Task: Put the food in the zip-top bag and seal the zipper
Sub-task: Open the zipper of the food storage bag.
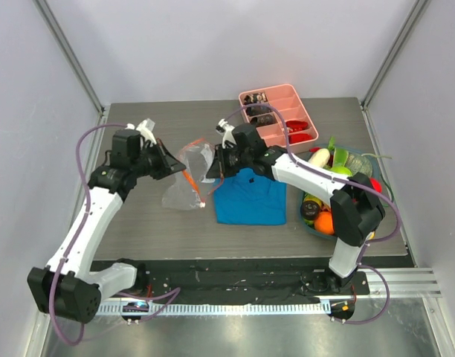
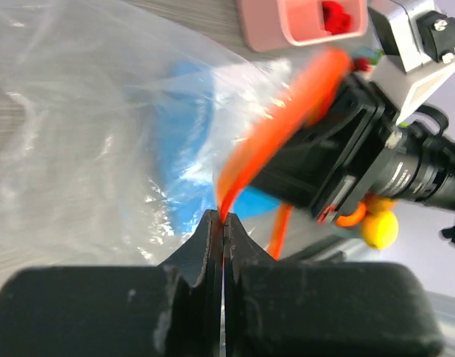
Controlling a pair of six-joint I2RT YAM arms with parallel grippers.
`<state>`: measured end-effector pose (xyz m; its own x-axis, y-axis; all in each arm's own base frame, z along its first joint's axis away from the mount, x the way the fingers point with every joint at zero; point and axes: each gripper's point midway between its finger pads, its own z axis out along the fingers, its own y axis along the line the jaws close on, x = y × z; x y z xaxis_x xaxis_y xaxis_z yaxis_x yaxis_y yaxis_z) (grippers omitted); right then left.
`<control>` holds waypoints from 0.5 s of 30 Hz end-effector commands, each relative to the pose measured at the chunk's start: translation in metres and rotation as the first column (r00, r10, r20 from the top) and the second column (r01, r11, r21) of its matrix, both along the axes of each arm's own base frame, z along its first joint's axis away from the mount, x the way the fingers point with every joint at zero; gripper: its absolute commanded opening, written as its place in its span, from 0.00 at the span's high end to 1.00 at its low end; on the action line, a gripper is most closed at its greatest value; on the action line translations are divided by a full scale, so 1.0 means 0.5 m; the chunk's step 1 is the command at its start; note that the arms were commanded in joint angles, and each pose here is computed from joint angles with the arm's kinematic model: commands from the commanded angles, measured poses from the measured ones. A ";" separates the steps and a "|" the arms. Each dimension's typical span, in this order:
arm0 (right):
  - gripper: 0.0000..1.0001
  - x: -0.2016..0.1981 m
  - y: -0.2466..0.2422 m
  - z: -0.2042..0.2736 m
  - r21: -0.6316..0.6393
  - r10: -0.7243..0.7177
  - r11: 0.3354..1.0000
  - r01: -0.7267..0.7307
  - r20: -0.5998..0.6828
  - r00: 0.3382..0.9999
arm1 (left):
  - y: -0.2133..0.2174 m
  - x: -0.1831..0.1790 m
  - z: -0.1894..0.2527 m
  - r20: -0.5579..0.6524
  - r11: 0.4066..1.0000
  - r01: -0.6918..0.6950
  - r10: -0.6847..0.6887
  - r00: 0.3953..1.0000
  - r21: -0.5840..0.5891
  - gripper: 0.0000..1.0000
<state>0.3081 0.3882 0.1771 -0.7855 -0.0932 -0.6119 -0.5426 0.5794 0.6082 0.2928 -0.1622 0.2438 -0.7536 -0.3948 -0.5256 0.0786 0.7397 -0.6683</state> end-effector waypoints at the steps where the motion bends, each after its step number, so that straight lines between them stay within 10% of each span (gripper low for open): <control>1: 0.99 0.060 -0.068 -0.034 -0.098 0.006 0.995 0.005 0.112 0.994 | 0.074 -0.051 0.004 0.004 0.986 -0.041 0.041 0.999 0.160 1.00; 9: 0.71 0.043 -0.038 0.031 -0.047 0.148 0.989 -0.142 0.167 0.975 | 0.055 -0.041 -0.054 -0.108 0.991 -0.015 0.029 0.994 0.130 1.00; 15: 0.30 0.014 -0.054 0.077 -0.101 0.246 0.968 -0.229 0.211 0.946 | 0.036 -0.006 -0.051 -0.133 0.996 -0.020 0.030 0.991 0.082 1.00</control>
<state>0.3235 0.3627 0.1763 -0.6875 -0.2558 -0.6797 -0.6864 0.5344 0.4932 0.2766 -0.1366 0.2050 -0.8216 -0.3529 -0.4476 -0.0423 0.8209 -0.5694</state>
